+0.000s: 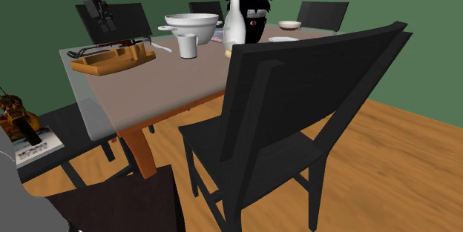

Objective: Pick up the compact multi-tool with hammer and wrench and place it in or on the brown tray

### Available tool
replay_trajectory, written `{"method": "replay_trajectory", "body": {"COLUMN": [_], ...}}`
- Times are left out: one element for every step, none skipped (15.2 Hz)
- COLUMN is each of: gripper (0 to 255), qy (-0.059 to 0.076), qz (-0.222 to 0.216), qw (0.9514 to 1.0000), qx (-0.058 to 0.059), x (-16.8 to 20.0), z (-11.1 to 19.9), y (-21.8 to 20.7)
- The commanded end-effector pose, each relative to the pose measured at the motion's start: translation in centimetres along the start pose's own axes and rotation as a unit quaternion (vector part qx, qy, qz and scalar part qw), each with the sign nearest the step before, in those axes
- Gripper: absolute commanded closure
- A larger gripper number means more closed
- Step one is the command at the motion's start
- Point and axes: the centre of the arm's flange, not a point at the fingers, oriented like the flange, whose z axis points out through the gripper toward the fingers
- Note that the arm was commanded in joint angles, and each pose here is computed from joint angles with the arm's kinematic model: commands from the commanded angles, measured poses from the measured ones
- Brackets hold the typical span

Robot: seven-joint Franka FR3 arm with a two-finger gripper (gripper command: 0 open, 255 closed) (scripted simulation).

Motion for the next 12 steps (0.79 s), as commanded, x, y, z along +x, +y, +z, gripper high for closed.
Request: {"method": "replay_trajectory", "body": {"gripper": [0, 0, 0, 0, 0, 0, 0, 0, 0, 0, 0, 0], "qy": [0.000, 0.000, 0.000, 0.000, 0.000, 0.000, 0.000, 0.000, 0.000, 0.000, 0.000, 0.000], "qz": [0.000, 0.000, 0.000, 0.000, 0.000, 0.000, 0.000, 0.000, 0.000, 0.000, 0.000, 0.000], "qw": [1.0000, 1.0000, 1.0000, 1.0000, 1.0000, 1.0000, 1.0000, 1.0000, 1.0000, 1.0000, 1.0000, 1.0000], "qx": [0.000, 0.000, 0.000, 0.000, 0.000, 0.000, 0.000, 0.000, 0.000, 0.000, 0.000, 0.000], "x": [0.0, 0.0, 0.0, 0.0, 0.0, 0.0, 0.0, 0.0, 0.0, 0.0, 0.0, 0.0], "z": [0.0, -1.3, -2.6, -4.0, -5.0, -5.0, -5.0, -5.0, -5.0, -5.0, -5.0, -5.0], "y": [0.0, 0.0, 0.0, 0.0, 0.0, 0.0, 0.0, 0.0, 0.0, 0.0, 0.0, 0.0]}}
